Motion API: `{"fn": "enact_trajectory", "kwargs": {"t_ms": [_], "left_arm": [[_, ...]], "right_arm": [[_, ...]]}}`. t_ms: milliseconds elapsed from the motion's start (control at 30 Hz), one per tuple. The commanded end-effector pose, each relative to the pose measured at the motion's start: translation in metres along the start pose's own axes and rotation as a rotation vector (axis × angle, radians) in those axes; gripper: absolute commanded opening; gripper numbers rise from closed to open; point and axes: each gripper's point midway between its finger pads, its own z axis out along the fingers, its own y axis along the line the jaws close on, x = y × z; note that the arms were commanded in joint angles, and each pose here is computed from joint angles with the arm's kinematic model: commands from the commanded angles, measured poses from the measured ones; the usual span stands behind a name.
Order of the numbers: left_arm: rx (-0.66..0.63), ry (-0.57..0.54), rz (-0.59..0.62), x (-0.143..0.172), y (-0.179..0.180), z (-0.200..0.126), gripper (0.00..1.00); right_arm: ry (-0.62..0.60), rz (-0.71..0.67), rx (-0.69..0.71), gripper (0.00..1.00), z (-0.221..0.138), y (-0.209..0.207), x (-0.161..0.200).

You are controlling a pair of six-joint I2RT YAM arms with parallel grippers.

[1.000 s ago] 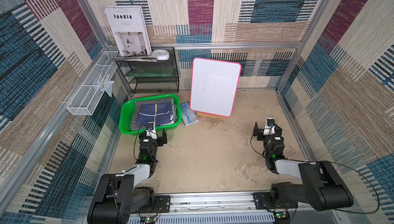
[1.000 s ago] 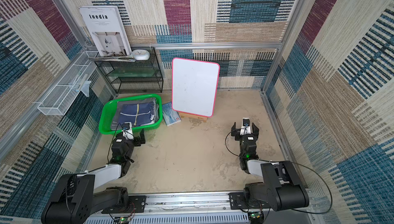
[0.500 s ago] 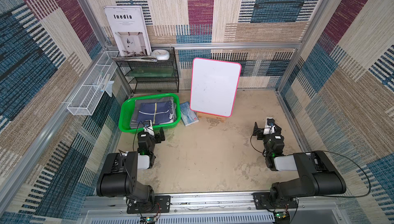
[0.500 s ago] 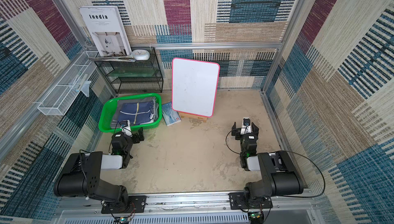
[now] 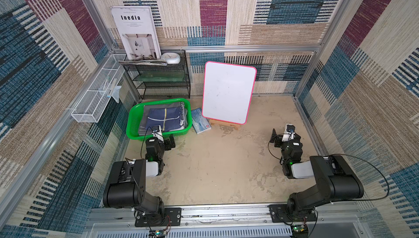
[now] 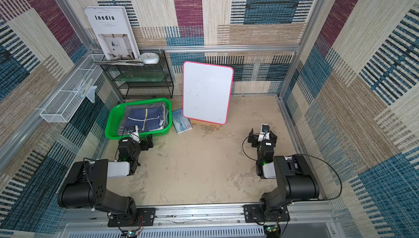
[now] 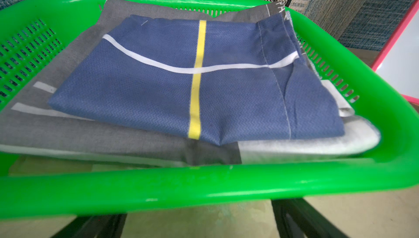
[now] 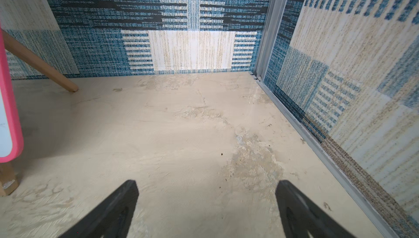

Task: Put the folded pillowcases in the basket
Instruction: Reset both arms

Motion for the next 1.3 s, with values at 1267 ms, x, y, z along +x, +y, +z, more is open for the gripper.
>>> {"fn": "enact_trajectory", "kwargs": {"t_ms": [1267], "left_arm": [[0.020, -0.007, 0.003, -0.0066, -0.0036, 0.0025, 0.99]], "right_arm": [[-0.036, 0.007, -0.016, 1.00, -0.0016, 0.0025, -0.0100]]}}
